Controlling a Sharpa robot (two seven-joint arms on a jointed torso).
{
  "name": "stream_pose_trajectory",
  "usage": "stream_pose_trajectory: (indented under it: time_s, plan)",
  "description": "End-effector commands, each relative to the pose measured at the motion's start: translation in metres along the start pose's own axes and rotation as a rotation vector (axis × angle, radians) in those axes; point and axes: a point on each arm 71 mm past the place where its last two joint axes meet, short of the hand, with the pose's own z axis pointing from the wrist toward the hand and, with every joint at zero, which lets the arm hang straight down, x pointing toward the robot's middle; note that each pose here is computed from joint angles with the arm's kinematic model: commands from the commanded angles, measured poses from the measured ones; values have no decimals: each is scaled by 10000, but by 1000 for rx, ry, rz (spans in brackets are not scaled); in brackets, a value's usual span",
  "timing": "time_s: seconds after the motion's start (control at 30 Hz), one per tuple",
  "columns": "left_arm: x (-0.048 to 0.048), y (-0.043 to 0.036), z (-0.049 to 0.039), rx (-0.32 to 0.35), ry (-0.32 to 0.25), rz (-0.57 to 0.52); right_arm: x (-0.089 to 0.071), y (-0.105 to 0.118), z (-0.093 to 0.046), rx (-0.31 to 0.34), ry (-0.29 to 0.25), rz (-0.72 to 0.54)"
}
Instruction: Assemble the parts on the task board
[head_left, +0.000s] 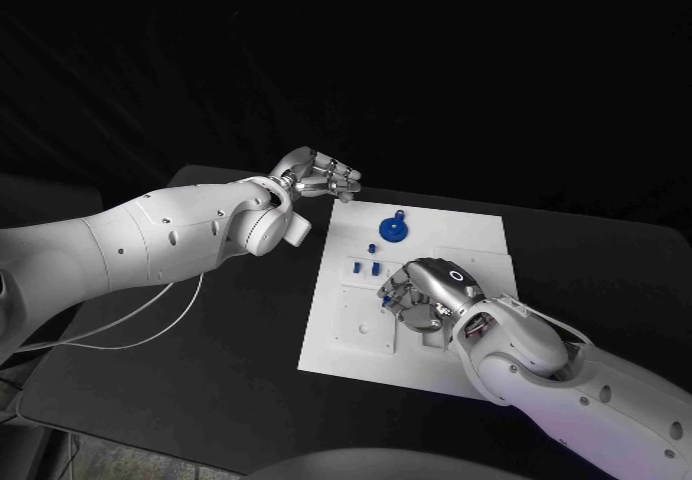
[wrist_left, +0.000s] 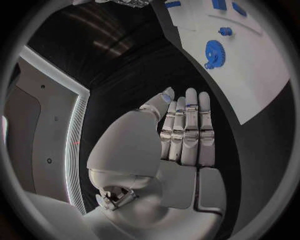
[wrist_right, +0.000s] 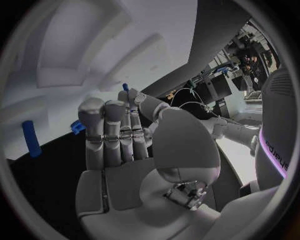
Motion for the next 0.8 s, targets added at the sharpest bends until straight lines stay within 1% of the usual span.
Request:
stream_pose_trajectory:
  time_s: [0.03, 0.8]
  plan:
    - [7, -16, 4, 10, 4, -8, 8, 14, -3, -12, -2, -15]
    - [-20, -7, 0, 9, -3, -6, 50, 8, -17, -11, 24, -15]
